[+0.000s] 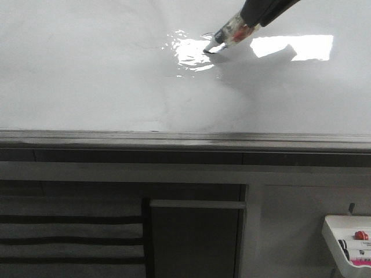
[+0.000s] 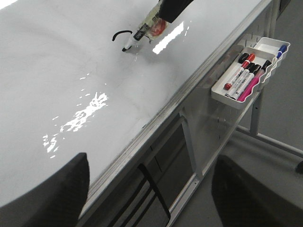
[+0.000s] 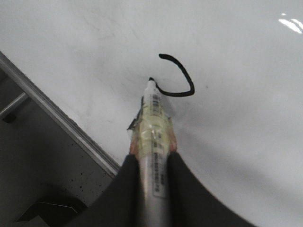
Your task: Write number 3 on whiteboard
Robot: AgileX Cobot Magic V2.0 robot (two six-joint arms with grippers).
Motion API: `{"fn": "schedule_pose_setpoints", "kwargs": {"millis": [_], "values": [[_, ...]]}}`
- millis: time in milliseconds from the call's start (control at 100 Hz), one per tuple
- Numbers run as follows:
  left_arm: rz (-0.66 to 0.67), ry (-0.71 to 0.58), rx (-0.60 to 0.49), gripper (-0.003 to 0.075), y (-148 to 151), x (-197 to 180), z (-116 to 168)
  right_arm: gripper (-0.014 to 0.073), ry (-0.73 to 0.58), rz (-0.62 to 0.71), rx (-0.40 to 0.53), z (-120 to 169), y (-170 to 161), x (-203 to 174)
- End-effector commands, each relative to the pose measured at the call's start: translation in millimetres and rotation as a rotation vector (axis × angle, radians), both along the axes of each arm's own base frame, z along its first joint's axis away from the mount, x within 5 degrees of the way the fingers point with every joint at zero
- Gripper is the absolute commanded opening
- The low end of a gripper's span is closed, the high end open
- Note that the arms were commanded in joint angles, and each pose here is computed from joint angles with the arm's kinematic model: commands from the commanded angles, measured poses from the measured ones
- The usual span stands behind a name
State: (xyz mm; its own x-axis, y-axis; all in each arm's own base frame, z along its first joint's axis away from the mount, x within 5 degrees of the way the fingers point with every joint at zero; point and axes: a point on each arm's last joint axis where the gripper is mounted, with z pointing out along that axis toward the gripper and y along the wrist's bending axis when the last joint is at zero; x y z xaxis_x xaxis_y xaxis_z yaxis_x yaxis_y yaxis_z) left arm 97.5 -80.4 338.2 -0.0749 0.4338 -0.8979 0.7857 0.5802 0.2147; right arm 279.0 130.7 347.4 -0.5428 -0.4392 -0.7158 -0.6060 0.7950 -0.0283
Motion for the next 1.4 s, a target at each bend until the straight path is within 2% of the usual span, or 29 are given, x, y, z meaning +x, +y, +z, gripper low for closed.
{"fn": "schedule_pose_setpoints", "kwargs": {"millis": [0,140,230,310,500,680,760,1000,1190,1270,1390], "values": [[0.036,-0.036,-0.078,0.0494,0,2,13,-0.0058,-0.126,-0.041,0.03,20,-6,4],[0.036,-0.036,-0.078,0.0494,0,2,13,-0.0058,-0.066,-0.083,-0.025,25,-27,-7],[0.036,-0.036,-0.078,0.0494,0,2,13,-0.0058,-0.006,-0.071,-0.034,20,-28,-15],[0.036,-0.036,-0.078,0.0494,0,2,13,-0.0058,0.007,-0.056,-0.011,13,-21,-16],[0.036,-0.036,-0.078,0.0494,0,2,13,-0.0058,-0.074,-0.003,0.047,1,12,-6],[0.036,-0.036,-0.078,0.0494,0,2,13,-0.0058,-0.056,0.055,0.044,8,28,-8],[0.036,-0.036,-0.078,0.0494,0,2,13,-0.0058,-0.065,0.108,0.033,17,30,-24],[0.036,-0.035,-0.08,0.0494,0,2,13,-0.0058,-0.233,0.284,-0.009,56,25,-70],[0.038,-0.037,-0.08,0.0494,0,3,13,-0.0058,-0.284,0.506,-0.156,54,31,-88],[0.016,-0.046,-0.038,0.0494,-2,7,10,-0.0058,-0.347,0.631,-0.221,54,39,-95],[-0.052,-0.04,0.004,0.0494,-10,15,10,-0.0058,-0.447,0.732,-0.25,57,51,-103]]}}
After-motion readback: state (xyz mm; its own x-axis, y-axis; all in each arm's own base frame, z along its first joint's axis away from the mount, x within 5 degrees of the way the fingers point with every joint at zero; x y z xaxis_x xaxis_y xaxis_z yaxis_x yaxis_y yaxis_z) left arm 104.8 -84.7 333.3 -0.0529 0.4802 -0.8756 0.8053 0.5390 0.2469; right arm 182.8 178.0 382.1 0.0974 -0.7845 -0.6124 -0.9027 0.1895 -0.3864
